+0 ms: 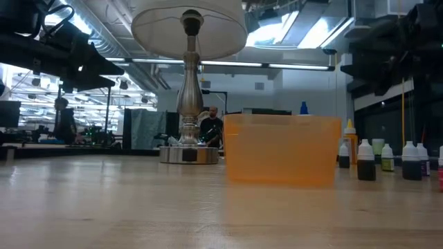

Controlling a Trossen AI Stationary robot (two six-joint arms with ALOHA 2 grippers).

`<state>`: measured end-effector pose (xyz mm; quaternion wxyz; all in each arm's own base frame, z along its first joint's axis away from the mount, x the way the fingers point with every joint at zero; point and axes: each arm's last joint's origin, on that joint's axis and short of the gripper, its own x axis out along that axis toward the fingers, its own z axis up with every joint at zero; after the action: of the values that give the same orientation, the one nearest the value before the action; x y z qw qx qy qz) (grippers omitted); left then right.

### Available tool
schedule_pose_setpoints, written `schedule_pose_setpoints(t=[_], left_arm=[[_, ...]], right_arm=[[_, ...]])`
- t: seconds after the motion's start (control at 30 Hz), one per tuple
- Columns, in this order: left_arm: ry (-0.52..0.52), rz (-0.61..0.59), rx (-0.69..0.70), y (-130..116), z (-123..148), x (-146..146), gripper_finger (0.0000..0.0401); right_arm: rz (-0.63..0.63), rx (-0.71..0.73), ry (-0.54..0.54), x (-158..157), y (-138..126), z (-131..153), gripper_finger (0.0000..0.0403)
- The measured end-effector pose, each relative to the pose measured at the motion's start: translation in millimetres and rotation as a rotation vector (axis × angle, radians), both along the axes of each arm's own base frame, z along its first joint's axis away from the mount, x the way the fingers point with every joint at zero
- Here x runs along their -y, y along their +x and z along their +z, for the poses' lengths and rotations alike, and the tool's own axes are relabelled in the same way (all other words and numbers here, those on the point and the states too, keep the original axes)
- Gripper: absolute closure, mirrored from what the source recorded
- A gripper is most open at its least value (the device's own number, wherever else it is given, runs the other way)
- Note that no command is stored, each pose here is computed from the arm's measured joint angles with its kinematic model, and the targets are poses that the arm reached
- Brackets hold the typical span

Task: Pick & Place food coloring
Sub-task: Put the small black food coloring bottle into the orange bin

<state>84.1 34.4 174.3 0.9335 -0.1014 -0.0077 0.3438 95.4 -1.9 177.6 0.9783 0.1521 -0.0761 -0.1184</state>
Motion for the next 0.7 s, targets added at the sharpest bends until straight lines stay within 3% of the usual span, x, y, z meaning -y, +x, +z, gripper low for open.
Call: schedule_pose_setpoints(t=[0.23,0.7], left_arm=[[0.0,0.0,0.0,0.0,0.0,0.0,0.0079],[0.0,0.0,0.0,0.0,0.0,0.0,0.0079]], right_arm=[[-0.019,0.036,-0.121,0.8,-9.4,47.5,0.0106],[-0.027,-0.07,-0.179,1.4,-14.5,153.4,0.0106]])
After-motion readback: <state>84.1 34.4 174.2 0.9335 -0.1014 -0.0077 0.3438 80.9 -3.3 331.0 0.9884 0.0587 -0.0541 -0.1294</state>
